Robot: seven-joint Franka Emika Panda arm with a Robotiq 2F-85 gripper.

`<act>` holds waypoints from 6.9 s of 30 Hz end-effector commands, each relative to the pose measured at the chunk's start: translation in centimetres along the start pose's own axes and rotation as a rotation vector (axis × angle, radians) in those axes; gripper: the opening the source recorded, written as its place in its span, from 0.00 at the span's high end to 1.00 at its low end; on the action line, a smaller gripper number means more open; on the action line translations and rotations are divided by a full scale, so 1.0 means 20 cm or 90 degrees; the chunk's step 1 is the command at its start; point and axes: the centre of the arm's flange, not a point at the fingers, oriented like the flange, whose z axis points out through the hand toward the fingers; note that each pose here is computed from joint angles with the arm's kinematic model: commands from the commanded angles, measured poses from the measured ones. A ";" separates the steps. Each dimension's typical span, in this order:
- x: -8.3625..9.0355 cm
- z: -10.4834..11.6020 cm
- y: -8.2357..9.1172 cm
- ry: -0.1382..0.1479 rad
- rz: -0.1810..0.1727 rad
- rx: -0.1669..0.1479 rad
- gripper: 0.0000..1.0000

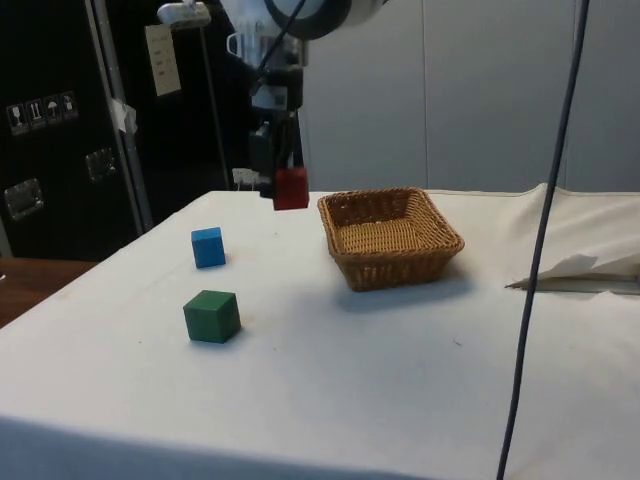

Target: Pick up exactly two blocks and place them into the basket.

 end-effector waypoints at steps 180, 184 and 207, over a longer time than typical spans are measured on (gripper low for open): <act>0.15 0.29 -0.80 -0.036 0.003 0.026 0.00; 0.17 0.34 -0.75 -0.042 0.005 0.021 0.00; 0.35 0.54 -0.77 -0.070 0.014 0.021 0.00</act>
